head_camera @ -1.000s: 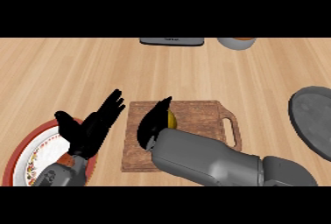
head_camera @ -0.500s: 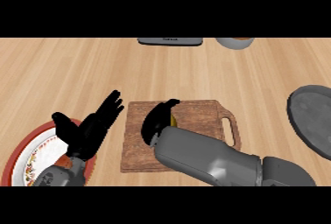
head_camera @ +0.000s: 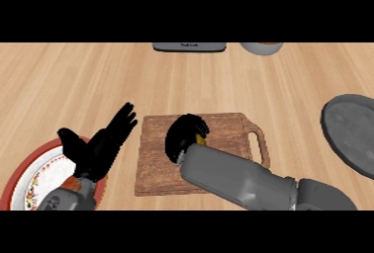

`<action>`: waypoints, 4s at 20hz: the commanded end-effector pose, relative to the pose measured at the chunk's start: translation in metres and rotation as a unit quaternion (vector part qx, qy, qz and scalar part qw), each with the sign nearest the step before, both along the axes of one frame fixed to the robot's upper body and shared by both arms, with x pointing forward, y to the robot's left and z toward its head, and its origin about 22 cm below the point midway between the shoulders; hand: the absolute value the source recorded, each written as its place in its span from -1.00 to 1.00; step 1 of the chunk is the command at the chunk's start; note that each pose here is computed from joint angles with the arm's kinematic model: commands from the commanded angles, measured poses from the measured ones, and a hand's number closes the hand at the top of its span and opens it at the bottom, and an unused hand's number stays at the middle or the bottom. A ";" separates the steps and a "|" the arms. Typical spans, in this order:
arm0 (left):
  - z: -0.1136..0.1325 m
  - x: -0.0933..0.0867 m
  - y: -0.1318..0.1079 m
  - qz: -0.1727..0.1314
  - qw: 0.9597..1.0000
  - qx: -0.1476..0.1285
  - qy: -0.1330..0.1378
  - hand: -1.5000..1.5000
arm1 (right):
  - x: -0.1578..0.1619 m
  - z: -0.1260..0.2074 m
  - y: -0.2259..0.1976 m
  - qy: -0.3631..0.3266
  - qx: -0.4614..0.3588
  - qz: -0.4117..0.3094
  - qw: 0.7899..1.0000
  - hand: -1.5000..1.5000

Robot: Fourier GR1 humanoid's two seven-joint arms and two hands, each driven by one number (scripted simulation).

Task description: Pick the lemon from the cutting board and place it in the pan

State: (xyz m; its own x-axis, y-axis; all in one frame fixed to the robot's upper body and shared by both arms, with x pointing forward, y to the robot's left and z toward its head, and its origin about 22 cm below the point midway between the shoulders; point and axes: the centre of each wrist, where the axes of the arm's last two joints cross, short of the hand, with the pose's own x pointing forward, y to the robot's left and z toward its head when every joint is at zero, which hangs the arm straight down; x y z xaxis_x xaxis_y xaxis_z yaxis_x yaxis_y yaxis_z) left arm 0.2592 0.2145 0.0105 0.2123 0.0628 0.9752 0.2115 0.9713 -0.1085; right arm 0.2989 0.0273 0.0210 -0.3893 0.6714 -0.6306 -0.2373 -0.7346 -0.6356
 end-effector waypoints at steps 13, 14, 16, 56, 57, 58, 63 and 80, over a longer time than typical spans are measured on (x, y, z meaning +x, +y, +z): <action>-0.014 -0.027 0.033 0.076 0.997 0.001 0.023 0.00 | -0.023 0.022 -0.144 -0.171 0.422 -0.152 0.877 1.00; -0.008 -0.021 0.033 0.075 0.997 0.005 0.021 0.00 | -0.023 0.042 -0.139 -0.196 0.457 -0.137 0.856 1.00; -0.005 -0.021 0.031 0.074 0.997 -0.003 0.020 0.00 | -0.041 0.046 -0.150 -0.215 0.490 -0.141 0.833 1.00; 0.006 -0.009 -0.008 -0.005 1.000 0.000 -0.011 0.00 | -0.002 -0.002 -0.490 -0.506 0.559 -0.261 0.602 1.00; 0.001 0.009 -0.005 -0.006 1.000 -0.007 -0.008 0.00 | -0.006 0.007 -0.505 -0.502 0.557 -0.250 0.612 1.00; 0.007 0.000 0.010 -0.007 1.000 -0.009 -0.002 0.00 | -0.009 0.005 -0.512 -0.509 0.561 -0.252 0.603 1.00; 0.009 0.002 -0.009 -0.016 1.000 0.005 -0.019 0.00 | -0.017 -0.012 -0.527 -0.426 0.494 -0.376 0.658 -1.00; 0.004 0.006 0.003 0.006 1.000 -0.004 -0.009 0.00 | -0.035 -0.016 -0.548 -0.402 0.747 -0.300 0.436 -1.00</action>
